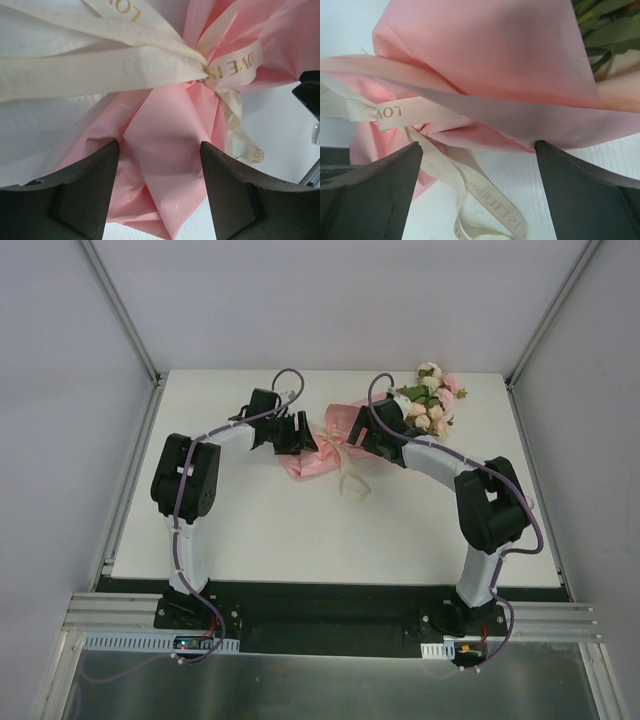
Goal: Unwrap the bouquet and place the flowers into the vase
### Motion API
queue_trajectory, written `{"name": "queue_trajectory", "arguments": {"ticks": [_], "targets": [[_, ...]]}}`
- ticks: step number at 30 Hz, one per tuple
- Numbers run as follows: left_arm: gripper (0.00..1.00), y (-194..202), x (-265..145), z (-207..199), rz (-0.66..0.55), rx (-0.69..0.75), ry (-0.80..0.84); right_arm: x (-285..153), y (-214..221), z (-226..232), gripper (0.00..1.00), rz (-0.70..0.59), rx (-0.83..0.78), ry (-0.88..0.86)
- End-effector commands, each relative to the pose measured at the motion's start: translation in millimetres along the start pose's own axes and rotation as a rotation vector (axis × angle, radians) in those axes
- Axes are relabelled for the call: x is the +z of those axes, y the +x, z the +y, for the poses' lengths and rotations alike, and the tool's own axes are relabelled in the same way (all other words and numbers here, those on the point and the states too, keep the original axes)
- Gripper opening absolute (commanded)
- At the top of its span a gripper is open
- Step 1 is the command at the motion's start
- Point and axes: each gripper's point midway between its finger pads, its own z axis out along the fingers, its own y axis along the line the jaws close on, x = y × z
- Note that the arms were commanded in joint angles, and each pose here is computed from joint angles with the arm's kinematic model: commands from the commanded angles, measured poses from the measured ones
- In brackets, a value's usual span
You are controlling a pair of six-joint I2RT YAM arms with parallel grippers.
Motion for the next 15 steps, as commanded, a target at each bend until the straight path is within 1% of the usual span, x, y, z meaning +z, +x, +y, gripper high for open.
{"name": "queue_trajectory", "arguments": {"ticks": [1,2,3,4,5,7,10,11,12,13,14,15], "targets": [[0.64,8,-21,-38,-0.058,-0.006,0.150,-6,-13,23,0.99,-0.019,-0.067,-0.069],[0.63,17,-23,-42,-0.058,-0.027,0.167,-8,-15,24,0.99,-0.023,-0.105,-0.071],[0.63,40,-30,-49,-0.041,-0.032,0.195,-10,-16,26,0.99,-0.023,-0.128,-0.075],[0.63,40,-33,-58,-0.075,-0.012,0.233,-12,-18,33,0.99,-0.032,-0.151,-0.091],[0.63,53,-42,-64,-0.069,-0.033,0.248,-14,-18,36,0.99,-0.033,-0.197,-0.103],[0.64,71,-45,-84,-0.051,-0.011,0.282,-19,-17,48,0.99,-0.027,-0.235,-0.148],[0.70,89,-54,-106,-0.049,0.030,0.309,-25,-15,55,0.99,-0.030,-0.282,-0.171],[0.73,91,-62,-106,-0.067,0.031,0.301,-32,-17,54,0.99,-0.039,-0.286,-0.167],[0.79,89,-66,-103,-0.088,0.031,0.283,-36,-20,50,0.99,-0.060,-0.293,-0.146],[0.83,82,-69,-95,-0.128,0.033,0.236,-43,-18,51,0.99,-0.076,-0.312,-0.139],[0.85,81,-78,-93,-0.143,0.058,0.207,-55,-23,50,0.99,-0.108,-0.323,-0.129],[0.85,77,-82,-91,-0.162,0.069,0.178,-61,-30,44,0.99,-0.154,-0.354,-0.081]]}}
